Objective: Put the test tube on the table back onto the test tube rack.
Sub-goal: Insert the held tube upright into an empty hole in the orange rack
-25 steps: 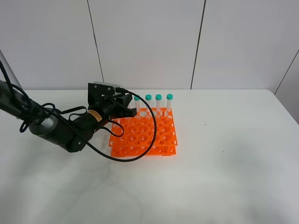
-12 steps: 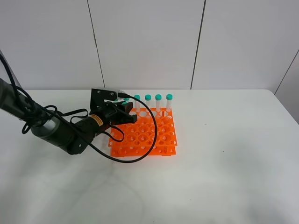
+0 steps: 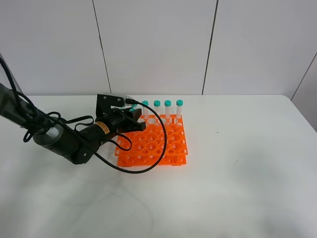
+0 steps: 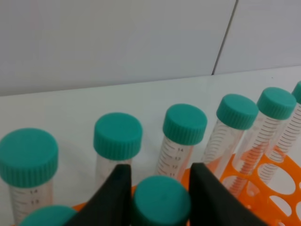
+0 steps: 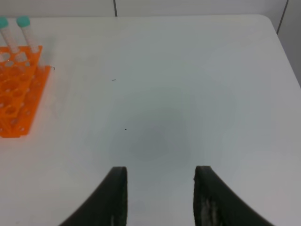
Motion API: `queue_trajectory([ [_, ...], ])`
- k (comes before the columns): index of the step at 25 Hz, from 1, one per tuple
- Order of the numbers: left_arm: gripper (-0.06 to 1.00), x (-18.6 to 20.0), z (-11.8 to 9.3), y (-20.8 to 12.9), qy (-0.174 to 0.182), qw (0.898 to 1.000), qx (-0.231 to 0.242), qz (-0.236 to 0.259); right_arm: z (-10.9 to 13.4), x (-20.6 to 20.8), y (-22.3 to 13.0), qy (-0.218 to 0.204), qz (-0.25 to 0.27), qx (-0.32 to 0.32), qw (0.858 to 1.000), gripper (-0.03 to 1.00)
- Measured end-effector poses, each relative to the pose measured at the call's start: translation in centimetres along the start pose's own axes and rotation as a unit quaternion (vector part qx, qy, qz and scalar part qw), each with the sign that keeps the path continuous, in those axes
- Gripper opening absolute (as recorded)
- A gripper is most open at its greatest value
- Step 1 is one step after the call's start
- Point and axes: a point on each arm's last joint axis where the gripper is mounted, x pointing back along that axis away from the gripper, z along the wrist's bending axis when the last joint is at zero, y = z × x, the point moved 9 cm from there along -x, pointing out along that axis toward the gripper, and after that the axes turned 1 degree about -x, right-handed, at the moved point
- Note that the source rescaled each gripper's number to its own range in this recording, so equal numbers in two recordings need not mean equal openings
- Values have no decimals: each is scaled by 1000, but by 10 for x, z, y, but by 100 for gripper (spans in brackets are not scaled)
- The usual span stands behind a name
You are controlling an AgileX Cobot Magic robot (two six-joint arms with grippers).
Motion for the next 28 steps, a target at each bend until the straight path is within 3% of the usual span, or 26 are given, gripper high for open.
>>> queue_trajectory([
  [7,31,0,-1,0,-4,1000,-2,-1,0,0,0,0,0,0,1000,40],
  [16,37,0,-2,0,-5,1000,-3,-1,0,0,0,0,0,0,1000,40],
  [28,37,0,-4,1,-9,1000,9,-1,0,0,0,0,0,0,1000,40],
])
